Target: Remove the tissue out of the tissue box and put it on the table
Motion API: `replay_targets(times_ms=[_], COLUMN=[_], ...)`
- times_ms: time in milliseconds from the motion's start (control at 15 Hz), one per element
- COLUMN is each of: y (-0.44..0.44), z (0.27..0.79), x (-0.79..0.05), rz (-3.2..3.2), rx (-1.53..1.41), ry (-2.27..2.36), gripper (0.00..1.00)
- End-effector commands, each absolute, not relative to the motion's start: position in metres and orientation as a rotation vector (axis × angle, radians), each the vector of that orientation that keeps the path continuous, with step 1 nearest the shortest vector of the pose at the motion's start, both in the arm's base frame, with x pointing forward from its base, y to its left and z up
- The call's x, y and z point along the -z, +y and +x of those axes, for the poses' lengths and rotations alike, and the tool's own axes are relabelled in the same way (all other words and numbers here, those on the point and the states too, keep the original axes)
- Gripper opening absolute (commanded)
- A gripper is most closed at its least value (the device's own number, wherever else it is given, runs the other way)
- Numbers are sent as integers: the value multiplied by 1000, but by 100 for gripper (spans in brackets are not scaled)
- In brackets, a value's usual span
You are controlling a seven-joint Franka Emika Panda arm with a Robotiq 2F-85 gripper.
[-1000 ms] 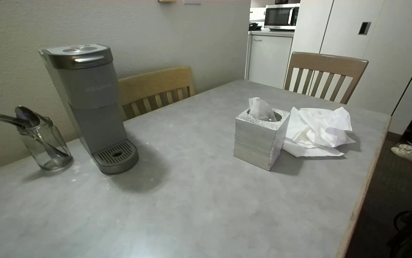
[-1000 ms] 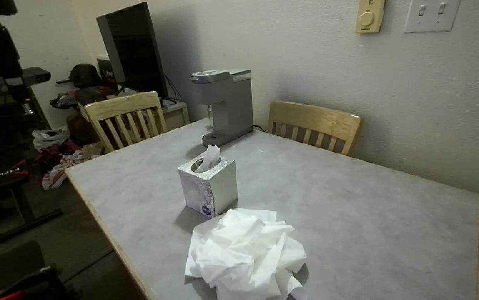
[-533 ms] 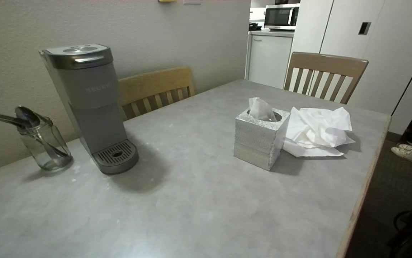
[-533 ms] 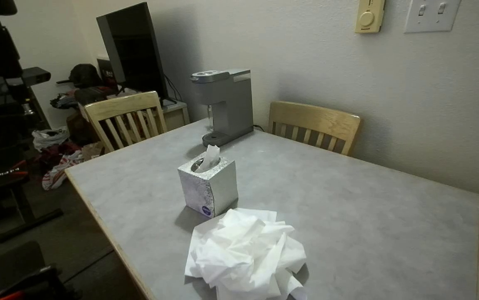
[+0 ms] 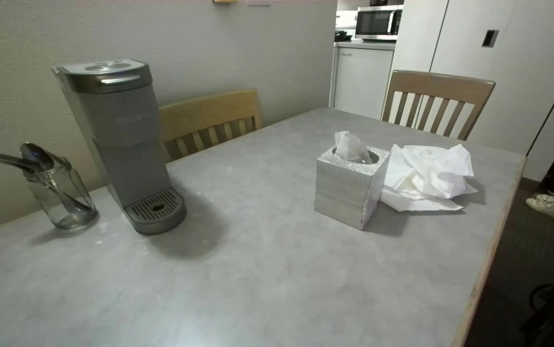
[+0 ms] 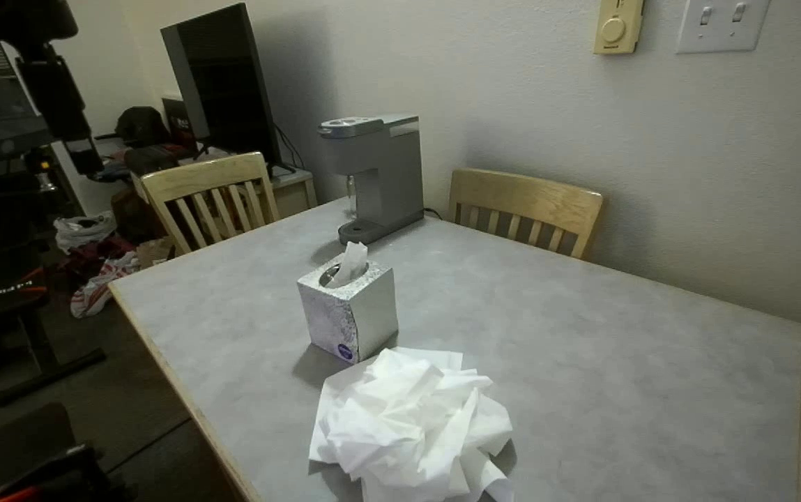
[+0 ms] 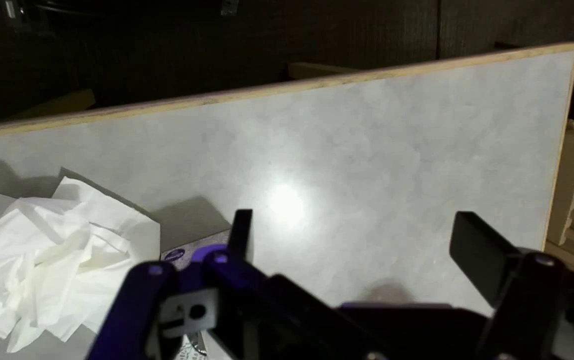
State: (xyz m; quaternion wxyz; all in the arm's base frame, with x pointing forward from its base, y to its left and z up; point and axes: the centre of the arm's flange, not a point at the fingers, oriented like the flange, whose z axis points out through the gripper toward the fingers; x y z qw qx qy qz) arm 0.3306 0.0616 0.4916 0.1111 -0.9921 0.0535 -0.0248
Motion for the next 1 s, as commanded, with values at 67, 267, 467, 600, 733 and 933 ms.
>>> replay_targets(times_ms=[67, 267, 467, 600, 733, 933], y=[46, 39, 32, 37, 37, 38], z=[365, 383, 386, 377, 377, 377], x=[-474, -469, -469, -470, -471, -471], rz=[-2902, -2891, -2875, -2884, -2883, -2884], rx=[134, 171, 201, 189, 192, 193], ry=[187, 198, 224, 237, 238, 235], gripper=[100, 100, 100, 100, 100, 100])
